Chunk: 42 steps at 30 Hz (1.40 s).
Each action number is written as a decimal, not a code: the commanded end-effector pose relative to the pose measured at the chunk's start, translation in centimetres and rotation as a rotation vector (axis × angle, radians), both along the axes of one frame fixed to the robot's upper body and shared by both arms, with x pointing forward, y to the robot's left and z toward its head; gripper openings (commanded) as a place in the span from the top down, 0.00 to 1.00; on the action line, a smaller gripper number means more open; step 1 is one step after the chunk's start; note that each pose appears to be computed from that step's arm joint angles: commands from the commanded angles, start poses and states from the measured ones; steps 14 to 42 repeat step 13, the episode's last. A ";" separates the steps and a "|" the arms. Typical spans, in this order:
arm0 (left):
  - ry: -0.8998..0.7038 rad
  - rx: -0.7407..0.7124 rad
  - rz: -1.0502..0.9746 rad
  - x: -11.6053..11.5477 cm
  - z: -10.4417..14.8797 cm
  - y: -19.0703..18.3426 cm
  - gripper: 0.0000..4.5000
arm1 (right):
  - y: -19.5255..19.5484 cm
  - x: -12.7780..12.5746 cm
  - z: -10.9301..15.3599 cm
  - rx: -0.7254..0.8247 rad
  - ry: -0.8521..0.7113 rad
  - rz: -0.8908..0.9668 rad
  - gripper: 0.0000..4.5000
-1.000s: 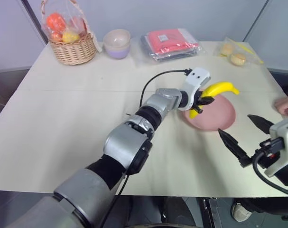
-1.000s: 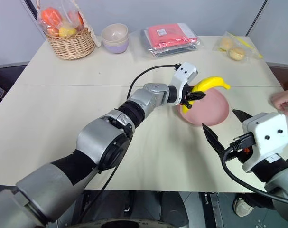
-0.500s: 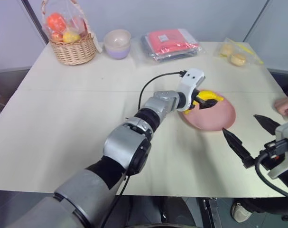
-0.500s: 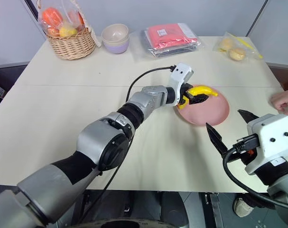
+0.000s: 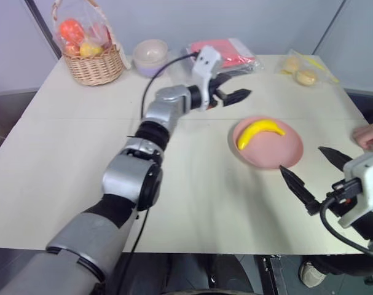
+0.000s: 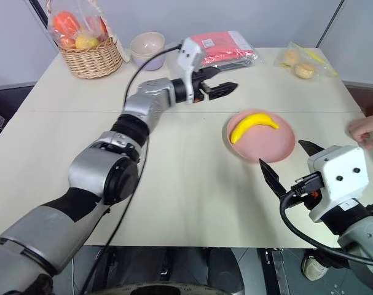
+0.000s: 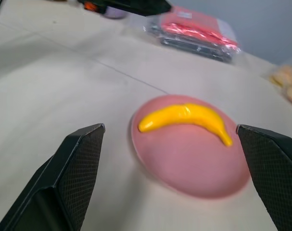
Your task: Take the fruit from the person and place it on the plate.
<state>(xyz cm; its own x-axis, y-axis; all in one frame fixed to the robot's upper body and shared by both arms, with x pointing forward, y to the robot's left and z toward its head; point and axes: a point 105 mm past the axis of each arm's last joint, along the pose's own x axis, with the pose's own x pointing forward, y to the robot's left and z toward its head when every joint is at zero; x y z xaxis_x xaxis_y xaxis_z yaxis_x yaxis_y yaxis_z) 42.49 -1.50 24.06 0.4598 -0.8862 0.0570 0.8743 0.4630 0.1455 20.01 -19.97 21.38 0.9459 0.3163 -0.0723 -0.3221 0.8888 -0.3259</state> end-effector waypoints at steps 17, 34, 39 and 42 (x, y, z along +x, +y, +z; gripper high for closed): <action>-0.172 0.207 0.098 -10.7 -1.0 9.2 0.02 | -1.7 4.1 -0.4 -0.016 0.043 0.107 0.00; -0.172 0.207 0.098 -10.7 -1.0 9.2 0.02 | -1.7 4.1 -0.4 -0.016 0.043 0.107 0.00; -0.172 0.207 0.098 -10.7 -1.0 9.2 0.02 | -1.7 4.1 -0.4 -0.016 0.043 0.107 0.00; -0.172 0.207 0.098 -10.7 -1.0 9.2 0.02 | -1.7 4.1 -0.4 -0.016 0.043 0.107 0.00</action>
